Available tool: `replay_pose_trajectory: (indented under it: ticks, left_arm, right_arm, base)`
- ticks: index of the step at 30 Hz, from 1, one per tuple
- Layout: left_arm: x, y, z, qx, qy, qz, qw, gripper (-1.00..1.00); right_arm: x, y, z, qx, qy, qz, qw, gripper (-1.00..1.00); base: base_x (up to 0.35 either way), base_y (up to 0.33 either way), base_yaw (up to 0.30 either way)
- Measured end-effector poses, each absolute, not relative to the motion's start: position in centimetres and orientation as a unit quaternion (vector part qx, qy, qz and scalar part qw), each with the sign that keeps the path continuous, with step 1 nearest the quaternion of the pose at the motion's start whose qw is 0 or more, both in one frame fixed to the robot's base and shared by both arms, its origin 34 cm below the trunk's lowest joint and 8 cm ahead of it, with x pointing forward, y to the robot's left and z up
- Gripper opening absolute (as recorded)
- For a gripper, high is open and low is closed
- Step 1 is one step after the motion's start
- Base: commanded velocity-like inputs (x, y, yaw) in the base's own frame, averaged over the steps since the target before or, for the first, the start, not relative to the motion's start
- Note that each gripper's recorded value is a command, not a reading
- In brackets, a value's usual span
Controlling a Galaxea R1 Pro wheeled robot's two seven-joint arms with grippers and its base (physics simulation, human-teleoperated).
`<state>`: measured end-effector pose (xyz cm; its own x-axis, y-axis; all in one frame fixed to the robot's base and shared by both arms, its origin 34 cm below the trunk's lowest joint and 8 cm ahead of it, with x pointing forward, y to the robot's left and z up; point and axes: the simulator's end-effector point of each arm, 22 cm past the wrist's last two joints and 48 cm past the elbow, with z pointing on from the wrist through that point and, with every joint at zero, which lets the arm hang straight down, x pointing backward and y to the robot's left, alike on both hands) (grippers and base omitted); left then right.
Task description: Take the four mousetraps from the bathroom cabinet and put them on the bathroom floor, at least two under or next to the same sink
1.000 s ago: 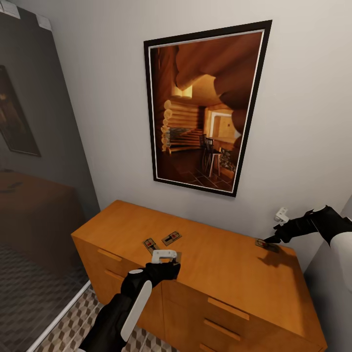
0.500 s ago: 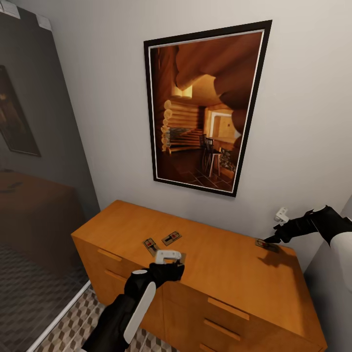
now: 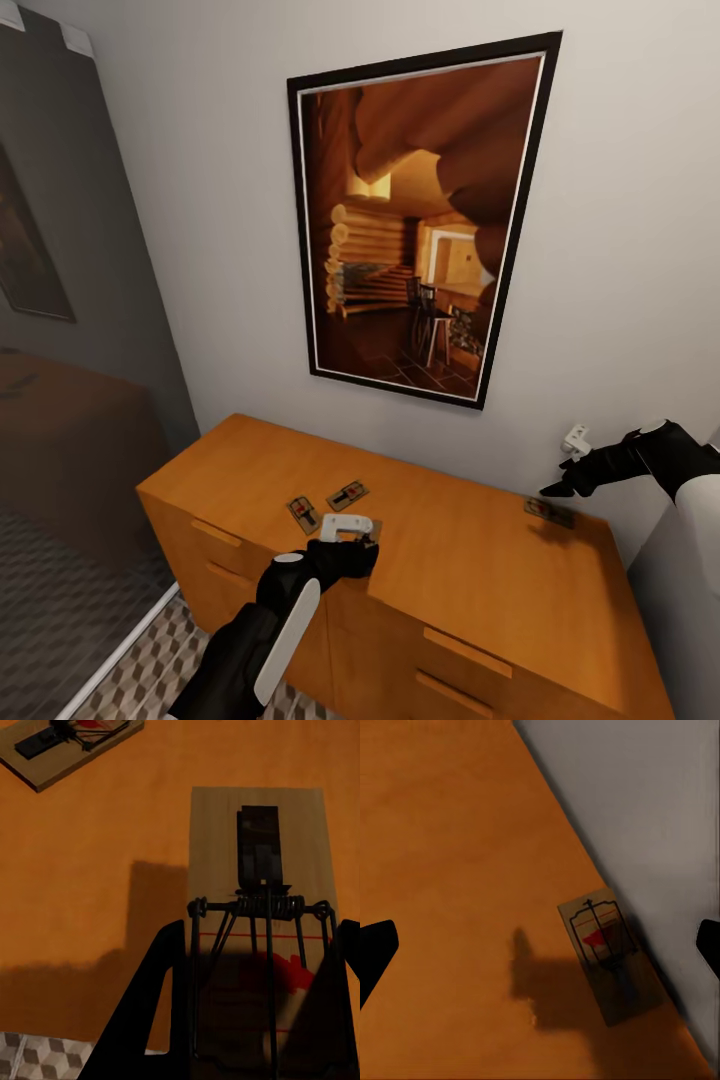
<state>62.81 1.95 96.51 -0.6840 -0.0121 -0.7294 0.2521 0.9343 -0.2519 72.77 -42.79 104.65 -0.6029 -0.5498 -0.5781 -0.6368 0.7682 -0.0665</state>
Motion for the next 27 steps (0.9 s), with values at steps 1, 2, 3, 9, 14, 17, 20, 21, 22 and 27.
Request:
replay_pose_trajectory:
  ticks: [1, 2, 3, 9, 14, 17, 20, 21, 22, 27]
  left_arm:
    - [62.81, 1.93, 96.49, 0.066, 0.902, -0.169, 0.392, -1.00]
    - [62.81, 1.93, 96.48, 0.066, 0.902, -0.168, 0.392, -1.00]
    - [62.81, 1.92, 96.47, 0.066, 0.902, -0.168, 0.392, -1.00]
    - [62.82, 1.98, 96.44, 0.067, 0.902, -0.167, 0.392, -1.00]
    - [62.82, 1.99, 96.44, 0.066, 0.902, -0.167, 0.392, -1.00]
    - [62.83, 2.01, 96.43, 0.066, 0.902, -0.167, 0.392, -1.00]
    - [62.82, 1.98, 96.44, 0.066, 0.902, -0.167, 0.392, -1.00]
    - [62.83, 2.01, 96.43, 0.066, 0.902, -0.166, 0.392, -1.00]
    - [62.84, 2.02, 96.44, 0.066, 0.902, -0.166, 0.392, -1.00]
    - [62.83, 2.00, 96.43, 0.066, 0.902, -0.167, 0.392, -1.00]
  right_arm:
    - [72.78, -42.79, 104.64, -0.333, 0.892, 0.073, 0.297, 1.00]
    - [72.78, -42.79, 104.64, -0.333, 0.892, 0.073, 0.297, 1.00]
    - [72.78, -42.79, 104.64, -0.333, 0.892, 0.073, 0.297, 1.00]
    - [72.76, -42.81, 104.62, -0.333, 0.892, 0.073, 0.296, 1.00]
    - [72.75, -42.82, 104.59, -0.332, 0.893, 0.073, 0.296, 1.00]
    - [72.73, -42.88, 104.60, -0.332, 0.893, 0.073, 0.296, 1.00]
    - [72.72, -42.95, 104.61, -0.331, 0.893, 0.073, 0.296, 1.00]
    - [72.72, -42.98, 104.60, -0.331, 0.893, 0.072, 0.296, 1.00]
    - [72.71, -42.99, 104.60, -0.331, 0.893, 0.072, 0.296, 1.00]
    - [72.69, -43.00, 104.54, -0.333, 0.893, 0.071, 0.294, 1.00]
  base:
    - [0.030, -0.012, 0.000]
    - [0.024, -0.009, 0.000]
    - [0.019, -0.007, 0.000]
    - [0.006, -0.002, 0.000]
    - [0.001, 0.000, 0.000]
    - [0.000, 0.000, 0.000]
    - [0.000, 0.000, 0.000]
    - [0.000, 0.000, 0.000]
    - [0.000, 0.000, 0.000]
    - [0.000, 0.000, 0.000]
